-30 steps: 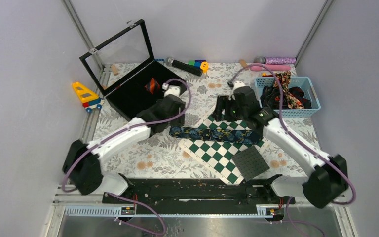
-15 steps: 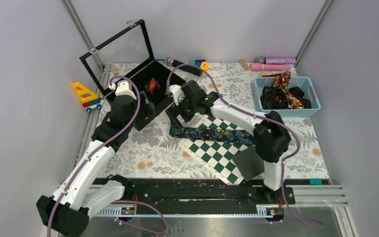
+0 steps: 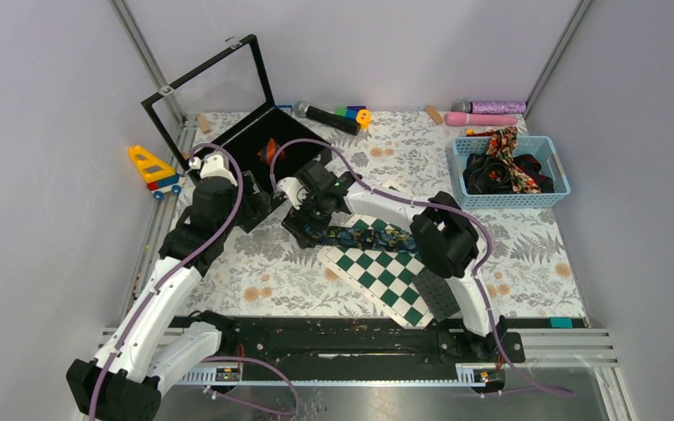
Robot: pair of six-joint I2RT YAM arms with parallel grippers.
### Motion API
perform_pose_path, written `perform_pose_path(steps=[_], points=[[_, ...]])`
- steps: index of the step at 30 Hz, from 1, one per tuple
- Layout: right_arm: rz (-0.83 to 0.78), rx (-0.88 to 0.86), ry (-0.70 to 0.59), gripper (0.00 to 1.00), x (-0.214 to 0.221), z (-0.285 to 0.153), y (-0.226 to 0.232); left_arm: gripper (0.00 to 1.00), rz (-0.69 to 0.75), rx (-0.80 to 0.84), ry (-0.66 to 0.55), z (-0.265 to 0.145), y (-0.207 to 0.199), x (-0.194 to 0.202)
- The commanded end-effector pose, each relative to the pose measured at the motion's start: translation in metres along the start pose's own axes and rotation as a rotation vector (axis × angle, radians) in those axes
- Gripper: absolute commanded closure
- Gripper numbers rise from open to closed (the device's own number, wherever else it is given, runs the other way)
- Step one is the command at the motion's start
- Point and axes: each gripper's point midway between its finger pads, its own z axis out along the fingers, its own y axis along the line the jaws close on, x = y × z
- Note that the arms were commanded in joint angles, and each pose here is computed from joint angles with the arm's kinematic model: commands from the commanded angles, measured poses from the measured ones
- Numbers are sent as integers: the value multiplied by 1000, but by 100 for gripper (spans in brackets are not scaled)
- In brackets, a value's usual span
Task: Roll the ties
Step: Roll the tie at the center of the board.
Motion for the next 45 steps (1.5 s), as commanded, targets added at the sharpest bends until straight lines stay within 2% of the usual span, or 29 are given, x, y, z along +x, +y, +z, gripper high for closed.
perform_pose_path(steps=[1,11,27,32,35,39,45], points=[[-46,42,41,1,3,9,-1,27,-16,30,-24,-1,-4,-6],[-30,121,65,8,10,9,-12,27,-33,40,7,6,-5,2],[-12,135,88,51,17,17,-16,27,-48,44,40,12,-4,11],[-14,144,89,59,16,17,-18,28,-48,39,43,12,-2,13],[-14,154,91,54,17,17,-19,28,-51,38,45,12,-1,14],[-18,167,79,36,12,11,-21,28,-54,40,50,13,-1,14],[-56,208,62,14,4,-2,-26,28,-57,47,54,14,-3,13]])
